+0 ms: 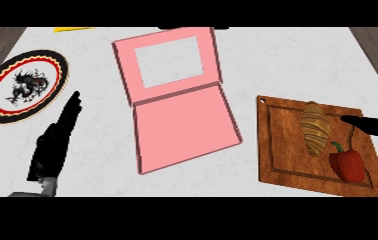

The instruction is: Pick the croissant from the cutting board and place it in the cardboard box

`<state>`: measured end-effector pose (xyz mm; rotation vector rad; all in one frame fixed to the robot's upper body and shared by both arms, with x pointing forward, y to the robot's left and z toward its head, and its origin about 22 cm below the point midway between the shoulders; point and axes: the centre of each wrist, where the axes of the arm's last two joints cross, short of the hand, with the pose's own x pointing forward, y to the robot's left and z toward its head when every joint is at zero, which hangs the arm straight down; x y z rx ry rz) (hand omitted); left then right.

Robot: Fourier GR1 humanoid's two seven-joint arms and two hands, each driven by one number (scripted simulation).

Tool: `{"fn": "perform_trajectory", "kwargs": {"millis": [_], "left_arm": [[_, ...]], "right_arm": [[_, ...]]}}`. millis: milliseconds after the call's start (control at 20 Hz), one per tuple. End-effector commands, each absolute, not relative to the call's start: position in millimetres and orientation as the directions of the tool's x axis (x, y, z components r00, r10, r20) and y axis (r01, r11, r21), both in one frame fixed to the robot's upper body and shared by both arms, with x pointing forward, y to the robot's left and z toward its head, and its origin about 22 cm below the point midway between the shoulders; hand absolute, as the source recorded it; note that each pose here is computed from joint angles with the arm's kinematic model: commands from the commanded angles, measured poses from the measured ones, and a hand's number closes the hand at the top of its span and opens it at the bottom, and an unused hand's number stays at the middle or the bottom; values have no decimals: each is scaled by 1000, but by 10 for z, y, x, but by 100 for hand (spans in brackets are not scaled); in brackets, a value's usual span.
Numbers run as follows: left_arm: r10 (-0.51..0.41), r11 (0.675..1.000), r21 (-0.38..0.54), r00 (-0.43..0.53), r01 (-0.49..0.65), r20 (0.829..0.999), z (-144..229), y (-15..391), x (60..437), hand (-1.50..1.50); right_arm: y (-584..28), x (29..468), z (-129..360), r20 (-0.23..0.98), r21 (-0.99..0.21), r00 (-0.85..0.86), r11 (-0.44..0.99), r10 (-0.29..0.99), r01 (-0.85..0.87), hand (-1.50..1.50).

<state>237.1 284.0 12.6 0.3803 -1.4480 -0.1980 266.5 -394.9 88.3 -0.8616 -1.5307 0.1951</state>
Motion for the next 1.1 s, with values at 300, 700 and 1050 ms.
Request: {"fn": "perform_trajectory", "kwargs": {"millis": [300,700,1050], "left_arm": [[-361,921,374,123,-108,924,38,2772,2365,0],[-353,925,366,123,-101,927,186,3085,2447,0],[-362,923,374,122,-88,924,152,2862,2569,0]], "right_arm": [[-3802,2666,1403,448,-823,355,534,821,-195,-150],[-3211,2716,1438,408,-792,415,541,813,-281,-150],[-3070,2715,1150,366,-802,472,529,802,-278,-150]]}}
